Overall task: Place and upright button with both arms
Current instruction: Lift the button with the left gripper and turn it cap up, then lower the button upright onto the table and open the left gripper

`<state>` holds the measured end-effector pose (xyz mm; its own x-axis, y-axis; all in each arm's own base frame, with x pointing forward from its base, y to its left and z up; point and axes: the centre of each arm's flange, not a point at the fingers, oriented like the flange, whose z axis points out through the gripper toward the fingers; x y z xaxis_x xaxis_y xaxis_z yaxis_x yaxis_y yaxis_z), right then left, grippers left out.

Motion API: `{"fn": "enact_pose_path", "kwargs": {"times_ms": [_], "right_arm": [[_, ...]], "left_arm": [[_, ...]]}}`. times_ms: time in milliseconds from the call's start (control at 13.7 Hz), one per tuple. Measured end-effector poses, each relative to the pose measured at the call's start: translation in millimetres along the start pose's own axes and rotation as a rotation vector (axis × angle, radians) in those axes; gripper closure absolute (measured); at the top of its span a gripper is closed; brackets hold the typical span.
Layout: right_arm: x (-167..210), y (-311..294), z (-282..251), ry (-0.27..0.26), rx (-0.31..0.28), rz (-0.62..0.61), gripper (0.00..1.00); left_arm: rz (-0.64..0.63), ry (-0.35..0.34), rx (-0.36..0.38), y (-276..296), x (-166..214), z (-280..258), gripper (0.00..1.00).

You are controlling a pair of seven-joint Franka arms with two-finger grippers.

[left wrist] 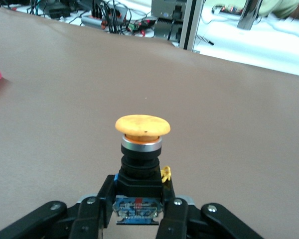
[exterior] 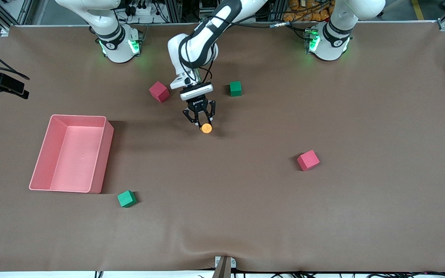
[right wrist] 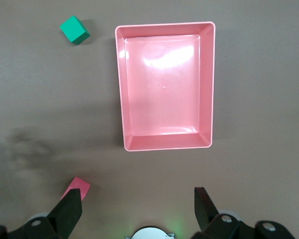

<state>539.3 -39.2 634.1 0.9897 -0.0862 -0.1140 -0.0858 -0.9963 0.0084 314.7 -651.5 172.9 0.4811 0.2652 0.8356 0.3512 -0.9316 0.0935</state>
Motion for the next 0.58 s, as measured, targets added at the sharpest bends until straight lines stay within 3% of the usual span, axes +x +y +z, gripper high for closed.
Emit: {"fn": "enact_pose_path", "kwargs": {"times_ms": [292,583], "right_arm": [[0.1,1.0,0.9,-0.002,0.0,0.002,0.0],[0.2,1.5,1.6,-0.004,0.0,0.003,0.0]], "left_arm": [[0.038,0.154,-0.036,-20.3,-39.7,13.0,0.59],[0.078,0.186,-0.042,-34.7,-66.8,16.0,0.59]]}}
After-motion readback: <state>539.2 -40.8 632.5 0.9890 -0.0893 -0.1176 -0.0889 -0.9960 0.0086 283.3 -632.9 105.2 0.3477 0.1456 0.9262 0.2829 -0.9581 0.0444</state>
